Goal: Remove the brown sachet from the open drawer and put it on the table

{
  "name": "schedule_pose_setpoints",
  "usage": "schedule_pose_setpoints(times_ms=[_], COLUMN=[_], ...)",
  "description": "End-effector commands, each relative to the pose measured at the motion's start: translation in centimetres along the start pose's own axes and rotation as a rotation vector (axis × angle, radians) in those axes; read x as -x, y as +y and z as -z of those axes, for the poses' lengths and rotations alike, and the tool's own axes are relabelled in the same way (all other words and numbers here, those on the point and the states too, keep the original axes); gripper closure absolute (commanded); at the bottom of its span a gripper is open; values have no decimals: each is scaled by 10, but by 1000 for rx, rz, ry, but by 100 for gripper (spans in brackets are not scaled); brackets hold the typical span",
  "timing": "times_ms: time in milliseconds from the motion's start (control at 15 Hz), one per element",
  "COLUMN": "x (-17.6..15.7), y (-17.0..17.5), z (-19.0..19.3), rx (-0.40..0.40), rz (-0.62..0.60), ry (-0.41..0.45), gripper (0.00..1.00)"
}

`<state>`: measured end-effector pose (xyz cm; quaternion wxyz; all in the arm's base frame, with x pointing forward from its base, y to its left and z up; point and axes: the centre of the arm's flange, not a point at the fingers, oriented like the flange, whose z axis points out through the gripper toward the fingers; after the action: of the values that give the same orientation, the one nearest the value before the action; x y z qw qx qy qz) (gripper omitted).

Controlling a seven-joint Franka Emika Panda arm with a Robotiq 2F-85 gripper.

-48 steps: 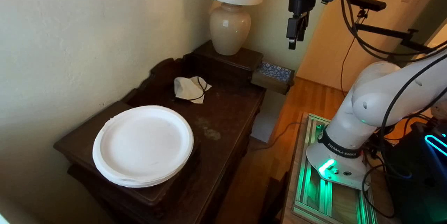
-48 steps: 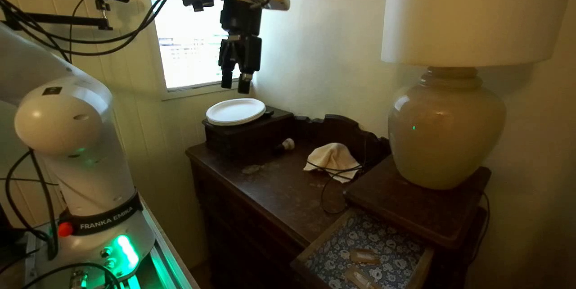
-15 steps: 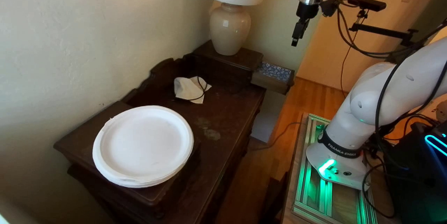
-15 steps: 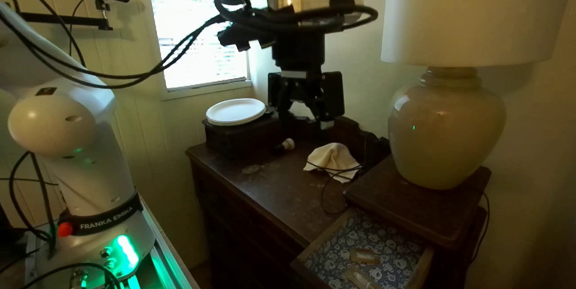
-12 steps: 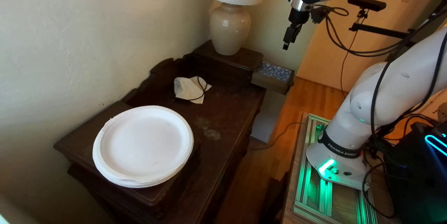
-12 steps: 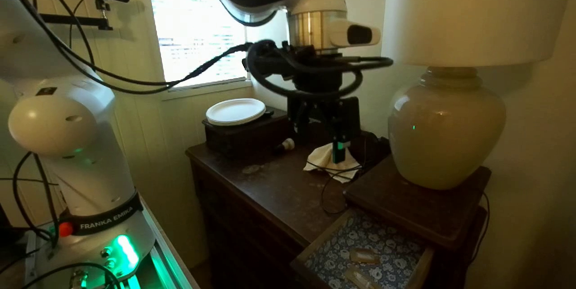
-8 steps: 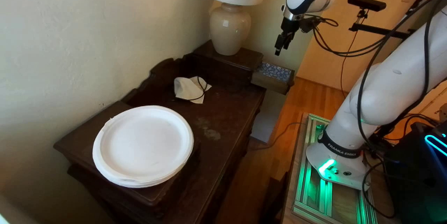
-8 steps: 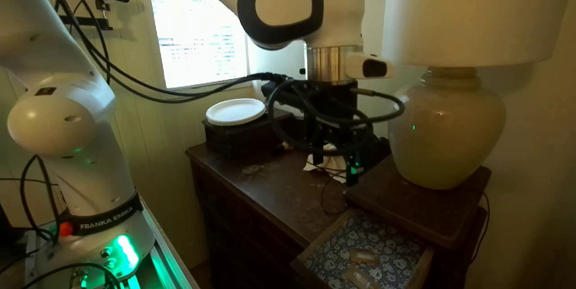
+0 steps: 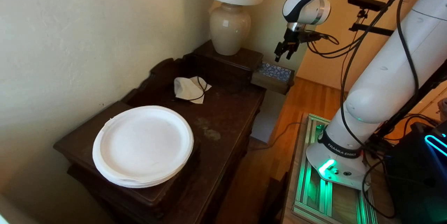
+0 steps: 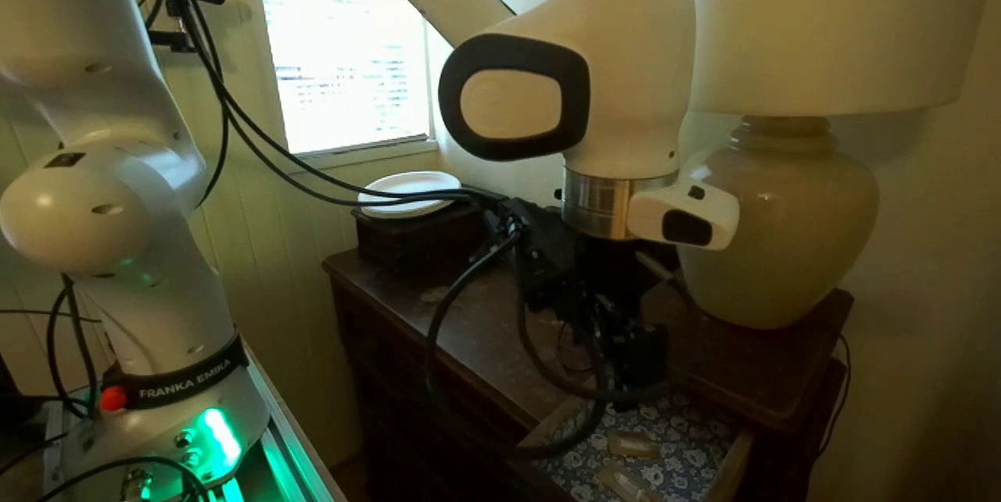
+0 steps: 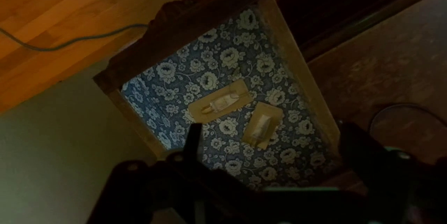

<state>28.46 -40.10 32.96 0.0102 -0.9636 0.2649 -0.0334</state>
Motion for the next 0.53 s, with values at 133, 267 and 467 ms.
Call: schedule_pose_setpoints(times_ms=[133,267,467], x=[-5,-8,-13], y=[11,12,13], z=[-13,-16,-25], rx=[-13,-10,-8], rz=[-69,-72,-67], ry=[4,0,10], gripper=[0,0,0])
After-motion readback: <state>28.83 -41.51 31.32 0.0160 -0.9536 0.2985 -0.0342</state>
